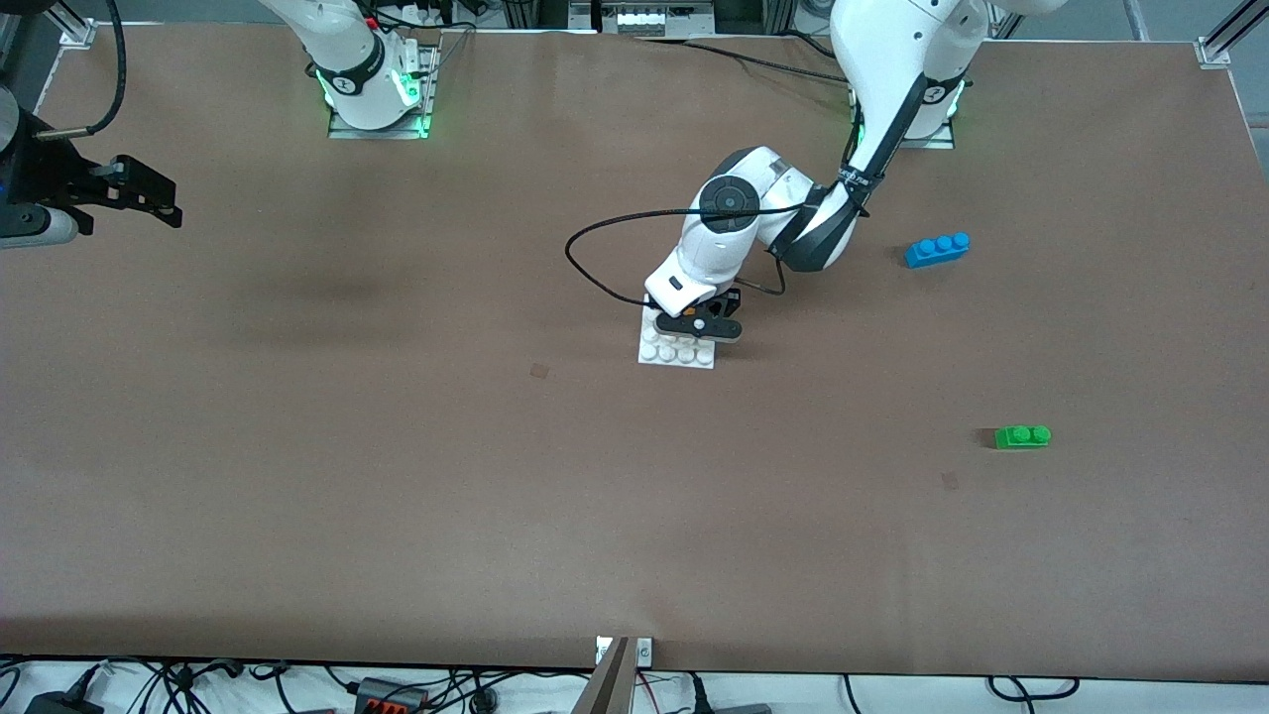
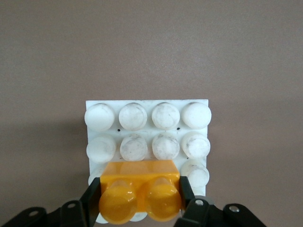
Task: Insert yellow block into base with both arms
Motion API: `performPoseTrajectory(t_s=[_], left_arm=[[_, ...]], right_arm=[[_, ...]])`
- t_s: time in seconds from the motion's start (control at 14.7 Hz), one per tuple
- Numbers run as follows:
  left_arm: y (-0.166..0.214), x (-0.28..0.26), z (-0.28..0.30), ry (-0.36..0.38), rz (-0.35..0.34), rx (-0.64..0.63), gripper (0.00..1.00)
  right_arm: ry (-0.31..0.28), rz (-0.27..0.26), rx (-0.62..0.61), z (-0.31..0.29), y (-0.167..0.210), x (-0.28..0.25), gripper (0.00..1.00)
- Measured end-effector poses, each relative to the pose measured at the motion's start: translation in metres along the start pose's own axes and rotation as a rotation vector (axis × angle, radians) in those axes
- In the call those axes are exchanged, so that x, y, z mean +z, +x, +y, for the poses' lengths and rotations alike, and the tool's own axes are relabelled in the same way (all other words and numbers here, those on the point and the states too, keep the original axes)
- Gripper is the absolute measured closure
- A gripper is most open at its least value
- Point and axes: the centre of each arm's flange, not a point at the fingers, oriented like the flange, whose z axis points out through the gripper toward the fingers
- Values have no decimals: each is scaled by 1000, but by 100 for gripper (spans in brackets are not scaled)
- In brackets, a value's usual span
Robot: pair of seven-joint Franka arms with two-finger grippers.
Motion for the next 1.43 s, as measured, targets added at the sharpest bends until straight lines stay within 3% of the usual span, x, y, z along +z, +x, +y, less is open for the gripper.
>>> performPoseTrajectory(t_s=[1.43], left_arm=[[0, 1, 5, -8, 32, 26, 33]], right_arm=[[1, -2, 10, 5, -1, 0, 0]])
